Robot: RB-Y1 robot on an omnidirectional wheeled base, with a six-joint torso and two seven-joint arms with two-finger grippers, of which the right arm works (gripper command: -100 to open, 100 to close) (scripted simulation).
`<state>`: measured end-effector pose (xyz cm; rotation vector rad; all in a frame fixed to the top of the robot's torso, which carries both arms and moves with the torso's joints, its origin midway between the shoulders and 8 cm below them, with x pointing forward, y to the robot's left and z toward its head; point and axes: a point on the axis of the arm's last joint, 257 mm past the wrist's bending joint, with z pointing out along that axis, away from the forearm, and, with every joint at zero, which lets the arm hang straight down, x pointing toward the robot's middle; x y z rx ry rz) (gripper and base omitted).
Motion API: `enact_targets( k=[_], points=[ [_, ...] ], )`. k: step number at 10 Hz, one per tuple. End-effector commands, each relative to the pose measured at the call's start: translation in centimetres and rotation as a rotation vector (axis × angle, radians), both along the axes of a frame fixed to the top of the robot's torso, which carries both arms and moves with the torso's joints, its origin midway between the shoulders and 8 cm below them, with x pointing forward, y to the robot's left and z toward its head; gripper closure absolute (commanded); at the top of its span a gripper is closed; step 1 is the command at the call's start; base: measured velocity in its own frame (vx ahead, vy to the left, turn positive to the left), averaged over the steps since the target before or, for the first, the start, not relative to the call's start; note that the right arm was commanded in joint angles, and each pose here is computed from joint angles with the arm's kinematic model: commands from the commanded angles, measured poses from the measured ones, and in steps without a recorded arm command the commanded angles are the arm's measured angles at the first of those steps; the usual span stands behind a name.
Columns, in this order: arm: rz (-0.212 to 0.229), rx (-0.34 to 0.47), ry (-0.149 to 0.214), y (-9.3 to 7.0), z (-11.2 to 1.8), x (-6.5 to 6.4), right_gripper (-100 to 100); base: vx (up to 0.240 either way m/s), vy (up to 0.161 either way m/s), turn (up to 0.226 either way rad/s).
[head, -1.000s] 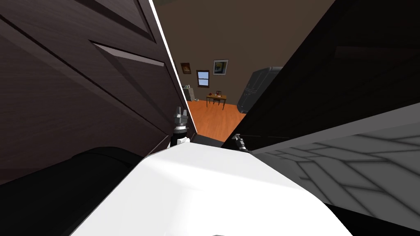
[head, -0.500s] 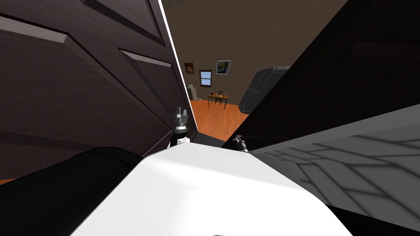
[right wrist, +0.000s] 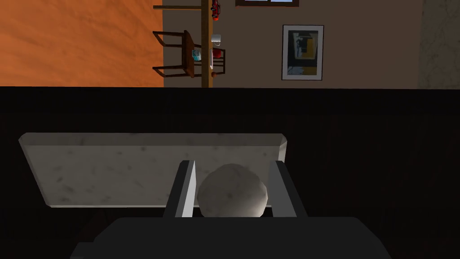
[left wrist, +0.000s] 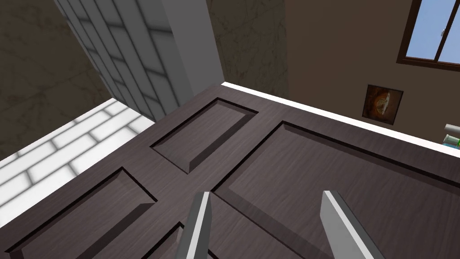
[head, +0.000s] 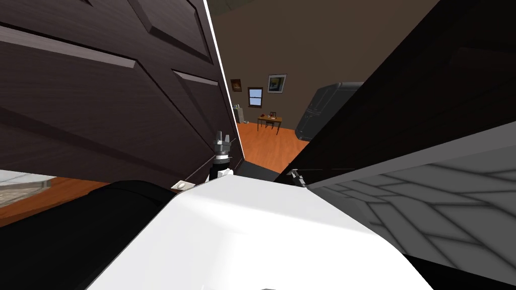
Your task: Pull the door open
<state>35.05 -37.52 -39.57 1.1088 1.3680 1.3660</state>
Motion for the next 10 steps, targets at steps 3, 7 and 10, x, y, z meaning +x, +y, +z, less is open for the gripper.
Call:
enact_targets(
  k=[3,7,10],
  points=[
    [0.011,-0.002,-0.002,-0.4,0.1,-0.8,100,-0.168,-0.082,0.171],
    [0.029,-0.004,-0.006,-0.9,0.3,-2.0,100,-0.222,-0.105,0.174],
    [0.040,0.003,-0.001,-0.3,0.1,-2.3,100,-0.170,-0.075,0.090]
  ],
)
